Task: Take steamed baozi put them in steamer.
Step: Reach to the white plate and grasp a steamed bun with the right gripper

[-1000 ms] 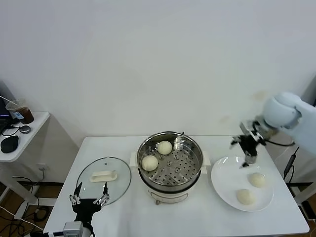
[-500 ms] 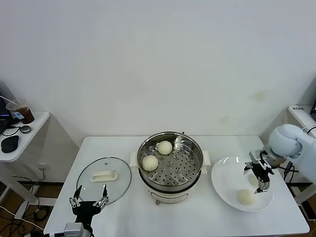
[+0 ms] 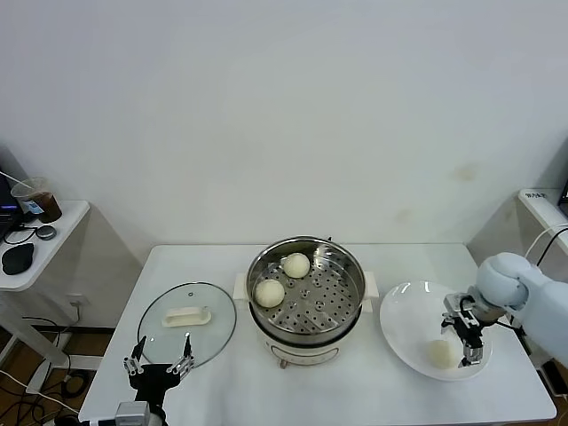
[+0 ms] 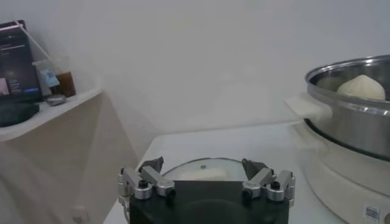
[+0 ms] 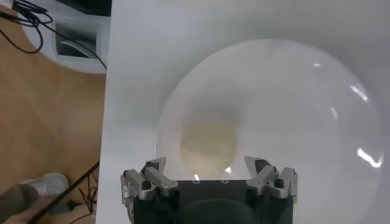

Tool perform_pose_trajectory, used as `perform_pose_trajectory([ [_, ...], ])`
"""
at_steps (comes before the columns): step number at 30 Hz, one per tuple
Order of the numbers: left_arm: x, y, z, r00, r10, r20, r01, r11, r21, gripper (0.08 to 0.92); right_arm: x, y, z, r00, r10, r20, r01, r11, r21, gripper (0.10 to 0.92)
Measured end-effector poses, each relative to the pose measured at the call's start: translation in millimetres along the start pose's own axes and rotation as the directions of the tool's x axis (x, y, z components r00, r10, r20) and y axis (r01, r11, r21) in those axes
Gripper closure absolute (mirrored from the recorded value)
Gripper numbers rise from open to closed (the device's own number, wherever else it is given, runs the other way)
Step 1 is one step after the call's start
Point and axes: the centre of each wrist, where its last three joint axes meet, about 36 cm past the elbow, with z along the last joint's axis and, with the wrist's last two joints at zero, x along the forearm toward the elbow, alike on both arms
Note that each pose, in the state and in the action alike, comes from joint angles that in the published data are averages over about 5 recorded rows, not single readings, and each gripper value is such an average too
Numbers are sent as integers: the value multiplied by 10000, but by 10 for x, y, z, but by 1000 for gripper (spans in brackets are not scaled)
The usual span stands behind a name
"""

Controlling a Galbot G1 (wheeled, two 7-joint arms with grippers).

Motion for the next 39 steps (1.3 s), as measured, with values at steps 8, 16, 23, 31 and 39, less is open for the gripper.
perform_pose_trajectory([
  [8, 0, -13, 5, 10000, 20, -14, -20, 10000, -22, 177, -169, -16, -21, 10000, -30, -21, 30, 9999, -164, 200],
  [16, -4, -22, 6, 10000, 23, -5, -23, 10000, -32, 177, -266, -38, -37, 10000, -33, -25, 32, 9996, -274, 200],
  [23, -4, -15, 14, 10000, 4, -13, -4, 10000, -81, 177, -316, -40, -24, 10000, -50, -14, 49, 9993, -374, 280],
  [31, -17, -27, 4, 10000, 19, 38, -18, 10000, -34, 177, -268, -34, 29, 10000, -14, -24, 13, 9987, -500, 485],
  [39, -46, -53, -16, 9999, 58, 133, -59, 10000, 49, 177, -3, -123, 82, 9994, 334, 94, -326, 9968, -731, 546],
])
